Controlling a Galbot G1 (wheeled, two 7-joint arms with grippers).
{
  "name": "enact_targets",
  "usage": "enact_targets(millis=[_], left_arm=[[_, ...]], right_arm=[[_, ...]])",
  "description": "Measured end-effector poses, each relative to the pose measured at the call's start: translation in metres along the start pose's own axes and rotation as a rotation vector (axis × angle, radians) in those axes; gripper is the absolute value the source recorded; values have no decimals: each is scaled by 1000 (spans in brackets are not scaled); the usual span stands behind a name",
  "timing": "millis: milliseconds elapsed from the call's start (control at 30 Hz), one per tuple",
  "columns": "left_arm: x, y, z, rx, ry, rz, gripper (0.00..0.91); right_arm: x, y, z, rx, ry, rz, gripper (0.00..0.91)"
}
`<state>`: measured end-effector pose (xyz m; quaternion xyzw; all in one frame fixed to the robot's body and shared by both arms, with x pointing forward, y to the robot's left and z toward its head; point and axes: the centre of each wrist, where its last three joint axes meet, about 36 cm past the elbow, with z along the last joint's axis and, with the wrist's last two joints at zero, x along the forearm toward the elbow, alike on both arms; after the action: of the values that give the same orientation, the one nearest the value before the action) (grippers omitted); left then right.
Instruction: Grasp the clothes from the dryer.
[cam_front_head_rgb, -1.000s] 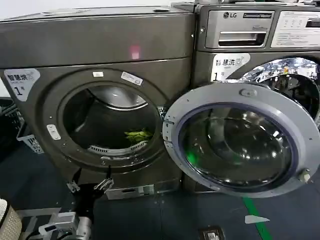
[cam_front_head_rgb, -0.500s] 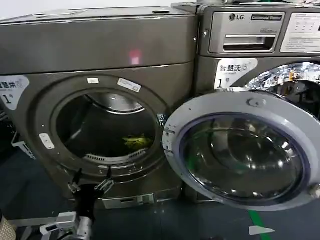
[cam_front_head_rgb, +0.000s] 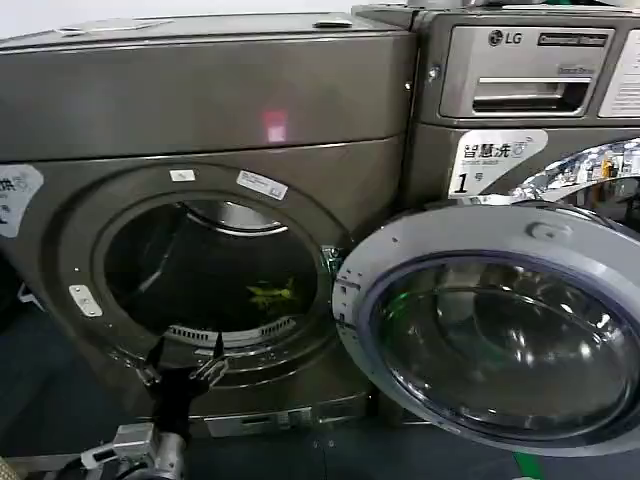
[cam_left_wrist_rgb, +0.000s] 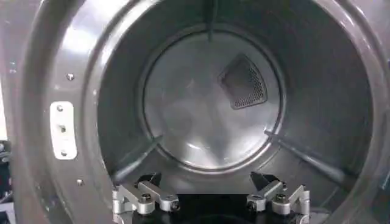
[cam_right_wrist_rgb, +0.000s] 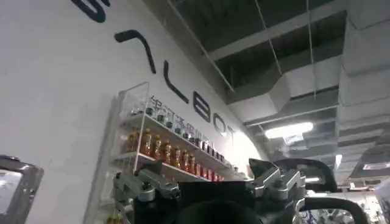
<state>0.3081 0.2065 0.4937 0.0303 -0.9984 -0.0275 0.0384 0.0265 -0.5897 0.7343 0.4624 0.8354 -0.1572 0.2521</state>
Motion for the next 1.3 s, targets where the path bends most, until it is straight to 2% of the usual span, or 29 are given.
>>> enact_targets(millis=[267, 467, 900, 1100, 1300], left_arm=[[-10, -1, 3, 4, -25, 9, 907], [-42, -1, 4, 12, -75, 10, 907], [-181, -8, 14, -5, -95, 7, 907], [-250, -7, 13, -54, -46, 52, 907], [-310, 1, 3, -151, 22, 148, 907]], right_arm=[[0, -2, -3, 11, -2, 5, 907], [3, 0, -9, 31, -7, -6, 907], [5, 3, -15, 61, -5, -30, 907], [4, 4, -14, 58, -3, -33, 907], [3, 5, -10, 49, -4, -31, 907]])
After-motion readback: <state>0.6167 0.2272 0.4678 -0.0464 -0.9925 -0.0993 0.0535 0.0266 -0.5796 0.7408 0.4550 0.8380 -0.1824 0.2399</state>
